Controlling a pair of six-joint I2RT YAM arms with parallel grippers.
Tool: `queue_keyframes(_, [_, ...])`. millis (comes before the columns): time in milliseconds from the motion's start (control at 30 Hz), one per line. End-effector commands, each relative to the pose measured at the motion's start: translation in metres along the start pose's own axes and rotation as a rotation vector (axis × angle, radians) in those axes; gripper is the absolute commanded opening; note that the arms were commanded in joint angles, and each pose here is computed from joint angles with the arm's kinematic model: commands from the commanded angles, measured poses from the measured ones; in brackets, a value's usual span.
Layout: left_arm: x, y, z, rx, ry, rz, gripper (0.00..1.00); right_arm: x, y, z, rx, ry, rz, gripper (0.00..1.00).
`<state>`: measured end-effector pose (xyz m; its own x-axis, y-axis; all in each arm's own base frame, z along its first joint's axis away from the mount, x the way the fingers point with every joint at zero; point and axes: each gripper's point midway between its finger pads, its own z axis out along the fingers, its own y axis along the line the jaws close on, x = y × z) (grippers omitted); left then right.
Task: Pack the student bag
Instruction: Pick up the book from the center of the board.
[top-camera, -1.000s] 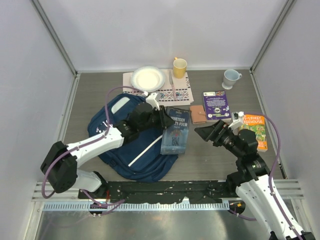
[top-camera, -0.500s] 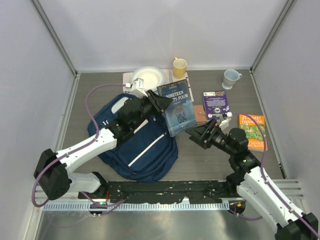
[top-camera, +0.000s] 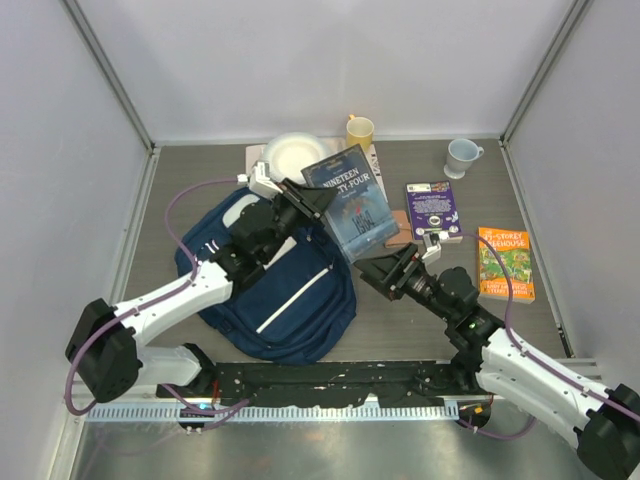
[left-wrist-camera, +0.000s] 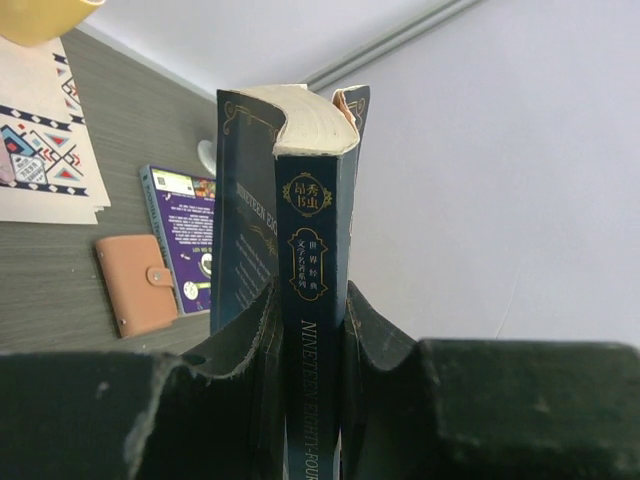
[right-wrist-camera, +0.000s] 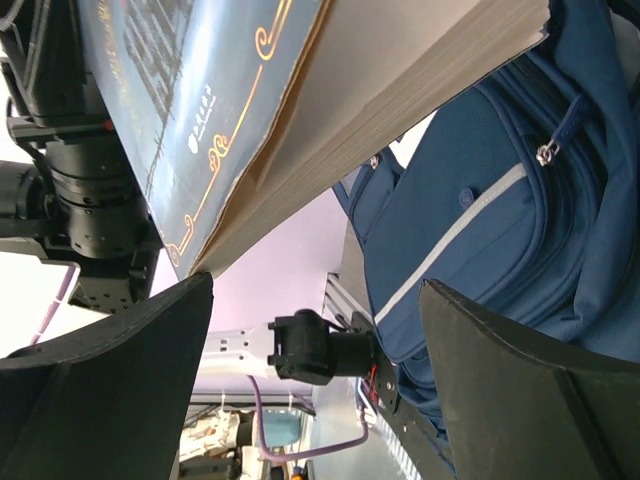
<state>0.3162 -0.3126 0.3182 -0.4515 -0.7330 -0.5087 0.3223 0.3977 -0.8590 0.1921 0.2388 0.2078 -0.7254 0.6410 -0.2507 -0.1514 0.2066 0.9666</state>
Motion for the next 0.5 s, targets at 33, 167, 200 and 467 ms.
queue_keyframes(33, [-0.032,-0.048,-0.018,0.155,-0.104,-0.078,0.00,-0.034,0.056,-0.002,-0.163,-0.153,-0.051,0.90])
queue_keyframes(167, [-0.037,-0.042,-0.018,0.126,-0.134,-0.069,0.00,-0.018,0.047,-0.006,-0.163,-0.079,-0.013,0.90])
queue_keyframes(200, [-0.037,-0.039,-0.018,0.113,-0.133,-0.056,0.00,-0.016,0.045,-0.007,-0.163,-0.073,-0.010,0.90])
queue_keyframes(467, [-0.034,-0.036,-0.014,0.104,-0.130,-0.069,0.00,-0.013,0.043,-0.014,-0.190,-0.074,0.041,0.90])
